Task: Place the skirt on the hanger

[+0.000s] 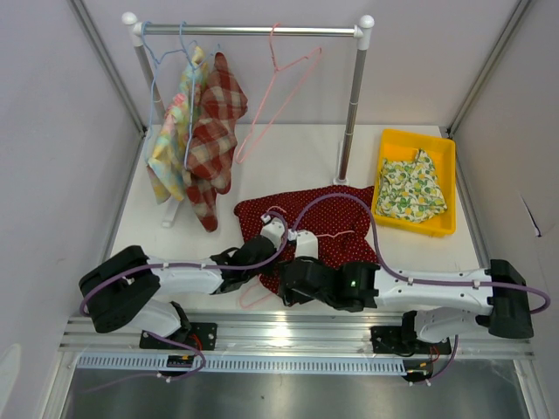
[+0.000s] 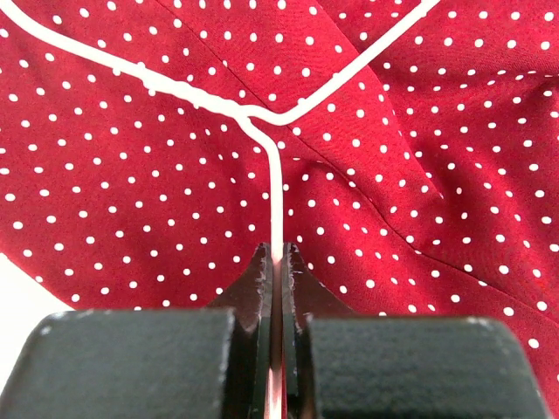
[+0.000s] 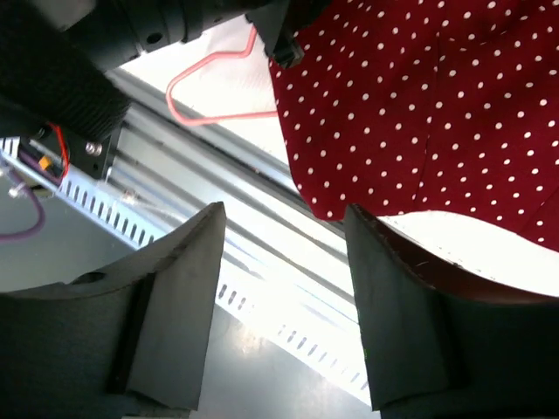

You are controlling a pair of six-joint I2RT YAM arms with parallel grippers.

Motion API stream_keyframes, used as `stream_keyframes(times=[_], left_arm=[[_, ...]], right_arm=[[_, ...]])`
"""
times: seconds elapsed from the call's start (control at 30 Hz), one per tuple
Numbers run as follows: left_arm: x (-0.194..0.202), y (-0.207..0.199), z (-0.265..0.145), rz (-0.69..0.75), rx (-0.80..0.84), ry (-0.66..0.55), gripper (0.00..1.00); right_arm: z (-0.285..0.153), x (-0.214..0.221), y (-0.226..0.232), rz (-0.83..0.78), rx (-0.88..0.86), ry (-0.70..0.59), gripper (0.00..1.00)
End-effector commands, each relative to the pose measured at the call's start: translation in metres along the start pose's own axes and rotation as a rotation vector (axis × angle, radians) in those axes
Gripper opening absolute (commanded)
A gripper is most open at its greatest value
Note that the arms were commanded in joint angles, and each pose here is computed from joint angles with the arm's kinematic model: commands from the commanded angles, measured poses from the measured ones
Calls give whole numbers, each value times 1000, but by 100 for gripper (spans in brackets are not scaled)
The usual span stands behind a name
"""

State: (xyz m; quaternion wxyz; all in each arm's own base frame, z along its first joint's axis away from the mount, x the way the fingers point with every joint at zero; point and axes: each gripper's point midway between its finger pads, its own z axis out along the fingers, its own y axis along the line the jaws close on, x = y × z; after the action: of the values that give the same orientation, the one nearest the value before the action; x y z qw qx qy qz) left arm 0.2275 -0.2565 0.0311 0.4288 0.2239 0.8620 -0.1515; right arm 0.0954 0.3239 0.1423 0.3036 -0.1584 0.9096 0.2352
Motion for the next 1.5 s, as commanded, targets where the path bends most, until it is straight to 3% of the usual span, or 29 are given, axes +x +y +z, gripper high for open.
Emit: stream_keyframes(times=[0.0,0.27,0.47,0.67,0.73,0.93,1.2,1.27,1.3,1.37,1.47], left_arm=[[-30,-5,-4,-14,7,-85,0],[-41,-6,-4,11,5,-91,0],[-43,-9,-2,22,9,-75,0],[-47,-12,-1,28,19,-70,0],[-50,-13,-1,31,22,-69,0],[-53,-16,-2,22,32,-70,0],[-49,-16,-3,13,37,-62,0],[-50,-16,-3,11,37,-63,0],[-50,-16,-4,11,36,-64,0],[-52,-16,-4,13,35,-69,0],[-55,-18,-4,16,40,-73,0]], right_arm=[[12,-1,-3,11,44,-46,58],[25,29,-5,-33,144,-42,45],[11,48,8,-14,133,-109,59],[22,71,6,-2,157,-134,61],[30,72,-2,-6,191,-153,66],[53,56,-29,-30,286,-208,68],[72,41,-17,-83,275,-295,70],[74,41,-20,-101,298,-294,62],[74,39,-17,-104,301,-296,47],[69,37,-20,-126,324,-288,30],[55,28,-17,-144,320,-274,19]])
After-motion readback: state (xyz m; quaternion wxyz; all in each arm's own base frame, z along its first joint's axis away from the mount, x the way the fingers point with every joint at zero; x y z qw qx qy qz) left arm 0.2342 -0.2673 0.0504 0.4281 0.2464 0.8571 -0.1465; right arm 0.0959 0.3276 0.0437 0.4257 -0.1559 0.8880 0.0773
